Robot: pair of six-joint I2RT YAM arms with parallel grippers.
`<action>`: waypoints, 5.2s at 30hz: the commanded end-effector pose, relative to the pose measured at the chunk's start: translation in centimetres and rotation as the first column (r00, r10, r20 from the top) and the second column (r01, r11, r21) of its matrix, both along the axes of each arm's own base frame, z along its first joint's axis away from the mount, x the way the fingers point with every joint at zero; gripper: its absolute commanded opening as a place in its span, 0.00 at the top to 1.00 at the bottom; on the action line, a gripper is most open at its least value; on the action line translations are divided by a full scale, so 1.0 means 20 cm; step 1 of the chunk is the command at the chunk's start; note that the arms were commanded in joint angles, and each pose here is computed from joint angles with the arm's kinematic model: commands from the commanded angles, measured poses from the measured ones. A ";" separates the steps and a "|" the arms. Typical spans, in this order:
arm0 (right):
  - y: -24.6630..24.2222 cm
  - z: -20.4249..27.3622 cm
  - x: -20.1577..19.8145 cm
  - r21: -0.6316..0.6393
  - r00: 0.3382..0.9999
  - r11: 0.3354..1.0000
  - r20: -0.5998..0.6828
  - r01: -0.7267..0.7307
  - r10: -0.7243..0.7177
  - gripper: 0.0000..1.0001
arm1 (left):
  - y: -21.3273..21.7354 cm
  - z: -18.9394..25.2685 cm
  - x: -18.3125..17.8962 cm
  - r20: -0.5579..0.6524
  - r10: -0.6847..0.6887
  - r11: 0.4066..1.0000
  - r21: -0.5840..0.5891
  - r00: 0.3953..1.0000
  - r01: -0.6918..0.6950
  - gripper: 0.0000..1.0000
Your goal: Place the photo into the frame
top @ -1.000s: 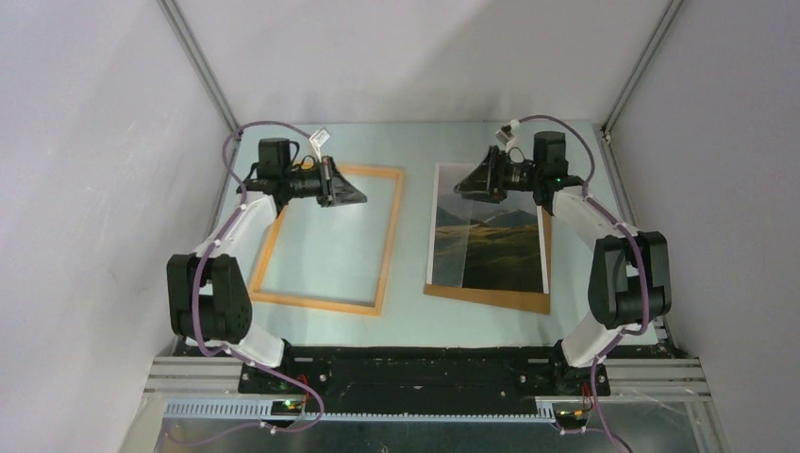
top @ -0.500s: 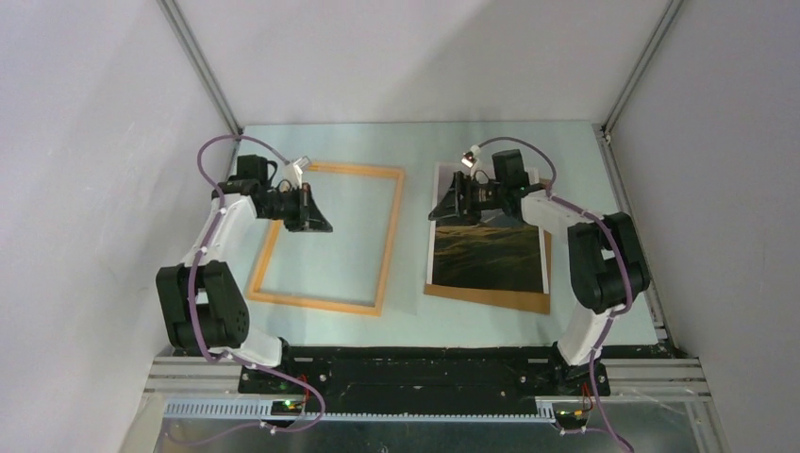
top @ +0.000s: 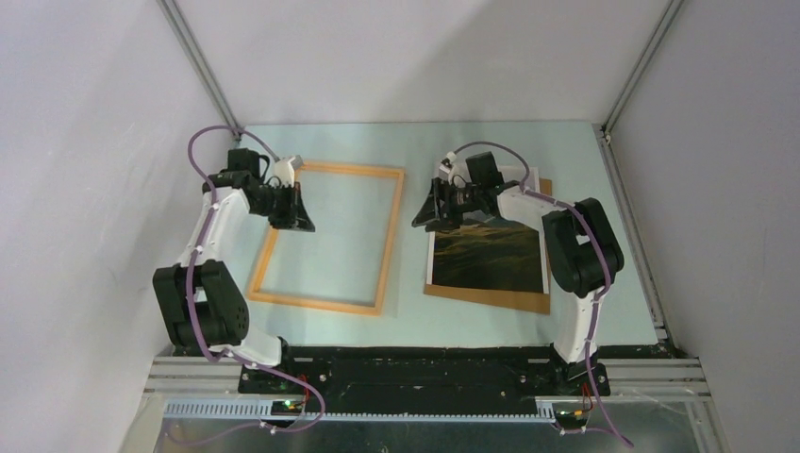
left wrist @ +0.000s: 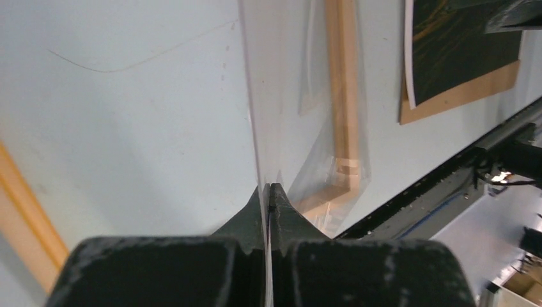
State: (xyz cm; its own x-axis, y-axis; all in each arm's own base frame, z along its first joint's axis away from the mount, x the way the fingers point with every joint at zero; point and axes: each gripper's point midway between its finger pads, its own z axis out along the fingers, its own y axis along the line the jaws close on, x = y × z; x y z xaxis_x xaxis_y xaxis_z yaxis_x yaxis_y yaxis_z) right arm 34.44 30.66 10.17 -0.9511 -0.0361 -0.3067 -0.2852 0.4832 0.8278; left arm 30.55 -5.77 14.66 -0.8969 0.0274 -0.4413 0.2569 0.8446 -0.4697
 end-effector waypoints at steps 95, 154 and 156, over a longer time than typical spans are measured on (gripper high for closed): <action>-0.06 -0.45 0.38 -0.527 0.976 0.825 0.173 0.203 -0.130 0.86 | -0.14 0.22 0.00 0.142 0.024 0.952 -0.305 0.990 0.021 1.00; -0.19 0.03 0.46 -0.346 0.953 0.906 0.258 0.246 -0.160 0.43 | -0.28 0.47 0.11 0.056 0.111 0.829 -0.557 0.992 -0.061 1.00; -0.20 0.04 0.46 -0.345 0.952 0.907 0.263 0.243 -0.155 0.43 | -0.30 0.46 0.11 0.052 0.104 0.829 -0.557 0.993 -0.058 1.00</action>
State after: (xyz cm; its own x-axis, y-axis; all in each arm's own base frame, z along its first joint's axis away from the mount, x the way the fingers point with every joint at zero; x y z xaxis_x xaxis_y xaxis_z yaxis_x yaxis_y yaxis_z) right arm 43.54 26.66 7.70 -0.8928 0.0050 -0.4504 -0.2465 0.8315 0.4978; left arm 33.16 -10.53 22.55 -0.8516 -0.3386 -0.4001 0.1897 0.5126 -0.8374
